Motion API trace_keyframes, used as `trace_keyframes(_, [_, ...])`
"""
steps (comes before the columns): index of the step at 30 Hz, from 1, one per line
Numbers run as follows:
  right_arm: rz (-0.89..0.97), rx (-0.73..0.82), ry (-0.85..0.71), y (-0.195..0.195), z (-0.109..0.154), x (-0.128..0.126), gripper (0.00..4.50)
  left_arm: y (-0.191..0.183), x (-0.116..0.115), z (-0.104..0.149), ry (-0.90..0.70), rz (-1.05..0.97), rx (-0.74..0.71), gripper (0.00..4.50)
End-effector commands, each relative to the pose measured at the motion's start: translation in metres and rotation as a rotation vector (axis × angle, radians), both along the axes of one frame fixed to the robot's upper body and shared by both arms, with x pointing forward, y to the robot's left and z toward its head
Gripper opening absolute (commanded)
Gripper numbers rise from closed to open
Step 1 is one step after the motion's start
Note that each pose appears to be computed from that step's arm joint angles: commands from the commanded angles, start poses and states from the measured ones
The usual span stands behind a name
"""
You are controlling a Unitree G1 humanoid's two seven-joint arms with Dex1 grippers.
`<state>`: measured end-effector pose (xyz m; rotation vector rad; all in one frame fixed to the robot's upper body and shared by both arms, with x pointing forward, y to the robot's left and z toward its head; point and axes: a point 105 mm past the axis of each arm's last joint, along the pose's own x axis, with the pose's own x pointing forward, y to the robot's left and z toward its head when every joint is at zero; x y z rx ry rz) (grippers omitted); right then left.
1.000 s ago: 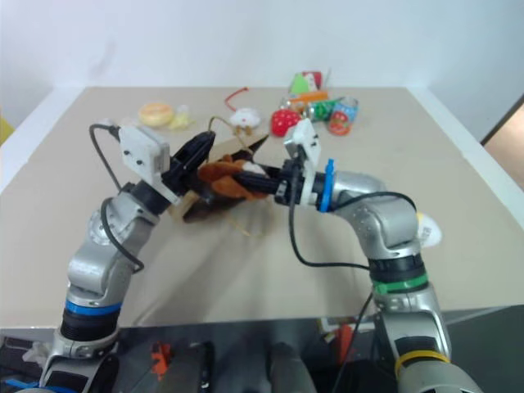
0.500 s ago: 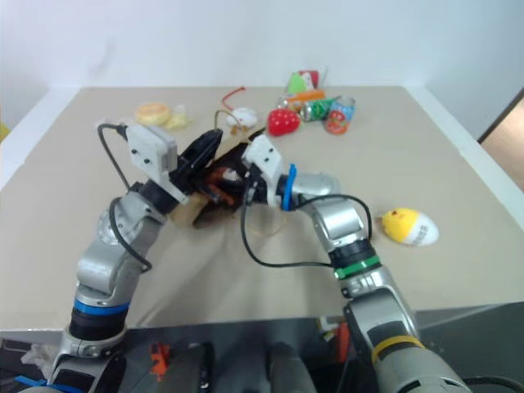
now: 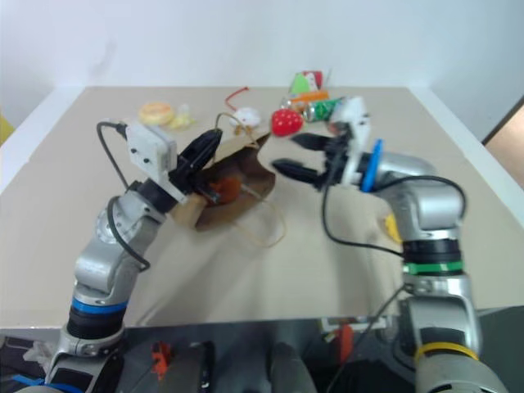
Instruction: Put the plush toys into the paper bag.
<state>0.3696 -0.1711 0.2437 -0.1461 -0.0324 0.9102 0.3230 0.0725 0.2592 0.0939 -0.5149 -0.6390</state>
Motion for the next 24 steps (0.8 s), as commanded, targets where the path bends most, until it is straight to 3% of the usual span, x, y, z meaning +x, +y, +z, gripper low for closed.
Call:
trace_keyframes(1, [-0.322, -0.078, -0.037, -0.084, -0.005, 0.005, 4.42, 0.001, -0.006, 0.010, -0.048, -0.010, 0.002, 0.00])
trace_keyframes(7, [-0.510, -0.165, 0.080, -0.160, -0.036, -0.028, 4.42, -0.003, -0.007, 0.008, -0.043, -0.021, -0.002, 0.00])
trace_keyframes(17, [-0.565, -0.176, 0.282, -0.171, -0.106, -0.043, 4.42, -0.008, -0.005, 0.006, -0.036, -0.039, 0.003, 0.00])
trace_keyframes(20, [-0.626, -0.192, 0.306, -0.181, -0.116, -0.041, 3.69, -0.010, -0.003, 0.008, -0.041, -0.042, 0.006, 0.00])
trace_keyframes(24, [-0.614, -0.236, 0.322, -0.184, -0.124, -0.045, 1.89, -0.010, -0.002, 0.009, -0.045, -0.042, 0.005, 0.00])
